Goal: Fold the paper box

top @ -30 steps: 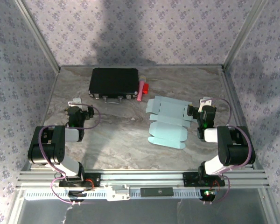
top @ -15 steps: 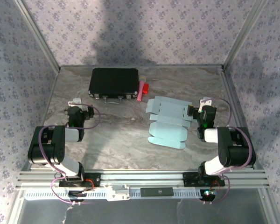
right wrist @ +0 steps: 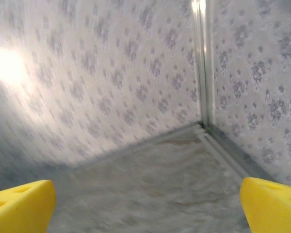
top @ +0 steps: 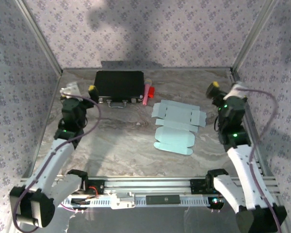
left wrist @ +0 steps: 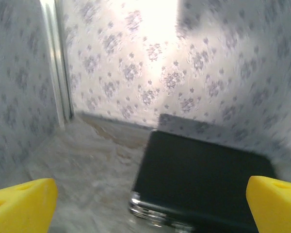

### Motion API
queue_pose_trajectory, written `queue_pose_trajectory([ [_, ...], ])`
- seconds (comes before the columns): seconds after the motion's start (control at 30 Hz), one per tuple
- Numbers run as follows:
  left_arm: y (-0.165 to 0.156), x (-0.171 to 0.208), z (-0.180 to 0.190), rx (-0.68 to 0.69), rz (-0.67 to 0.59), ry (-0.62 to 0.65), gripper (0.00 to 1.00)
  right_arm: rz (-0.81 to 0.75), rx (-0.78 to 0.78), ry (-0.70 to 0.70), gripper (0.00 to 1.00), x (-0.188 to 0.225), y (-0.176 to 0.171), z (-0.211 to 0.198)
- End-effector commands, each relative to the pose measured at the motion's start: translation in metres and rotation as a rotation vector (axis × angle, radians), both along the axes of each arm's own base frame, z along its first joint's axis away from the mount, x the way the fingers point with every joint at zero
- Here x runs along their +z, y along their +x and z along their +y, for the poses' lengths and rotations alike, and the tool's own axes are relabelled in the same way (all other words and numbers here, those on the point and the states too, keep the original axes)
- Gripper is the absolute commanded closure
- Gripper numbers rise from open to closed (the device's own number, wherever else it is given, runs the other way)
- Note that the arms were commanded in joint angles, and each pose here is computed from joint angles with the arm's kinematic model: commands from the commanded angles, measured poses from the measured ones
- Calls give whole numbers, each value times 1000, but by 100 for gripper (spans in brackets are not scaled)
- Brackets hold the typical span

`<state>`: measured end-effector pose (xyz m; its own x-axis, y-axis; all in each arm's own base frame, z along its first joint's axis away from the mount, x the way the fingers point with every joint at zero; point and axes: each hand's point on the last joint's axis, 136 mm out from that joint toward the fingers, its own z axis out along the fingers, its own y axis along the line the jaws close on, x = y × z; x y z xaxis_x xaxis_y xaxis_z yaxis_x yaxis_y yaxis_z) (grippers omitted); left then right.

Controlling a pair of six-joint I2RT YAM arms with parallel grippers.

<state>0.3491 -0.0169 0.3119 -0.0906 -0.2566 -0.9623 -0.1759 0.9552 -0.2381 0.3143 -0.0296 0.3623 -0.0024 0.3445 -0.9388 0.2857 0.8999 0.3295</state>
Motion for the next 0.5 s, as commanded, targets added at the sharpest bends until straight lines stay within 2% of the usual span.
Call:
queue_pose_trajectory([
  [0.0,-30,-53,-4,-10,259,-404,0,296,-123,482,1,-80,-43,-4],
  [0.03,-28,-51,-19,-111,248,-505,0,269,1,507,5,-71,-33,9],
  [0.07,-28,-53,-30,-155,271,-589,1,245,113,495,6,-58,-26,21],
  [0.13,-30,-58,-62,-251,350,-655,10,371,139,537,4,-72,-35,35],
  [0.23,-43,-67,-117,-383,482,-581,25,551,211,531,10,-100,-48,68],
  [0.33,-53,-83,-171,-516,568,-529,42,693,255,513,22,-131,-66,101],
  [0.4,-57,-97,-199,-572,617,-495,51,734,279,553,23,-150,-78,123],
  [0.47,-60,-116,-226,-615,665,-475,63,785,275,661,25,-182,-95,144],
])
